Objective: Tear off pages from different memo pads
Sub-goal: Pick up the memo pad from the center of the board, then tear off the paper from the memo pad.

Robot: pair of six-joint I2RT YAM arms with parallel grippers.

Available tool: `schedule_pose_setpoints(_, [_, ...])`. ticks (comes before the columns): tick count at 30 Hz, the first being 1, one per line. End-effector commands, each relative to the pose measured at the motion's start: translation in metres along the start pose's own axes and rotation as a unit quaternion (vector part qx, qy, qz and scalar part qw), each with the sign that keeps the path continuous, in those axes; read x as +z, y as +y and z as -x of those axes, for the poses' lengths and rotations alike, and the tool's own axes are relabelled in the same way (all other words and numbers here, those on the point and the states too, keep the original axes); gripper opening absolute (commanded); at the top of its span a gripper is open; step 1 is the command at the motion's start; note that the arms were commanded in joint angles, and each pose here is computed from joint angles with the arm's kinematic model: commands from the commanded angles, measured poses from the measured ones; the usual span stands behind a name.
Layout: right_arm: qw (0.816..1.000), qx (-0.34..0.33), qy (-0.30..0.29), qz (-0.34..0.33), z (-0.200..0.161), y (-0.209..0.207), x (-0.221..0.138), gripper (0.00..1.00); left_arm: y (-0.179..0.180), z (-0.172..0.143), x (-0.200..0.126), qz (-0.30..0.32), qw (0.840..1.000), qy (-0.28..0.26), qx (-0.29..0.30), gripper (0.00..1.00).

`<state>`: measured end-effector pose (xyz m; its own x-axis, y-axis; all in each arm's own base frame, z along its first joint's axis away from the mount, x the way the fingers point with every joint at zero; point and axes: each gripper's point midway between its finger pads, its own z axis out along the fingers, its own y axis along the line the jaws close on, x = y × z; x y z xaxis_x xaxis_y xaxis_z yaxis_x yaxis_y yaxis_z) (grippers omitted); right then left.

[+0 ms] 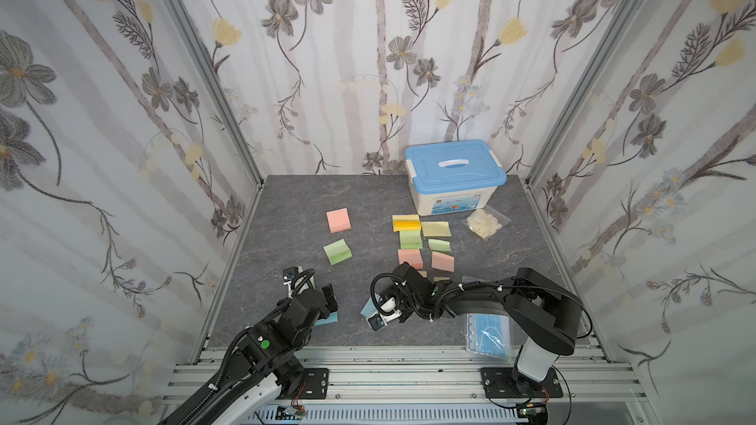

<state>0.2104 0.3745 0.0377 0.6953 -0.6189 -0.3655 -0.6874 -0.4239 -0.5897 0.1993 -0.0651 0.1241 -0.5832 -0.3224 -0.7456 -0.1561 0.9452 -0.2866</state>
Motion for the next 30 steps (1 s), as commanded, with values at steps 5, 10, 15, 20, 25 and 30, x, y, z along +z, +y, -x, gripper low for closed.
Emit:
schedule_pose_setpoints(5, [0.991, 0.112, -0.035, -0.058, 0.007, -0.045, -0.038, 0.0, -0.024, -0.008, 0.005, -0.059, 0.998, 0.019, 0.015, 1.0])
schedule_pose_setpoints(10, [0.973, 0.197, -0.047, -0.111, -0.004, -0.077, -0.074, 0.0, -0.085, -0.022, 0.0, -0.217, 0.974, 0.056, 0.03, 1.0])
schedule_pose_setpoints(15, [0.958, 0.244, -0.064, -0.139, -0.002, -0.09, -0.098, 0.0, -0.124, -0.021, -0.019, -0.323, 0.943, 0.065, 0.048, 1.0])
schedule_pose_setpoints(20, [0.946, 0.273, -0.092, -0.148, 0.009, -0.095, -0.116, 0.0, -0.143, -0.018, -0.032, -0.38, 0.922, 0.065, 0.046, 1.0])
schedule_pose_setpoints(25, [0.941, 0.285, -0.117, -0.141, 0.02, -0.092, -0.126, 0.0, -0.154, -0.013, -0.039, -0.406, 0.911, 0.06, 0.039, 1.0])
schedule_pose_setpoints(30, [0.936, 0.297, -0.135, -0.132, 0.028, -0.089, -0.131, 0.0, -0.163, -0.005, -0.046, -0.432, 0.9, 0.045, 0.028, 1.0])
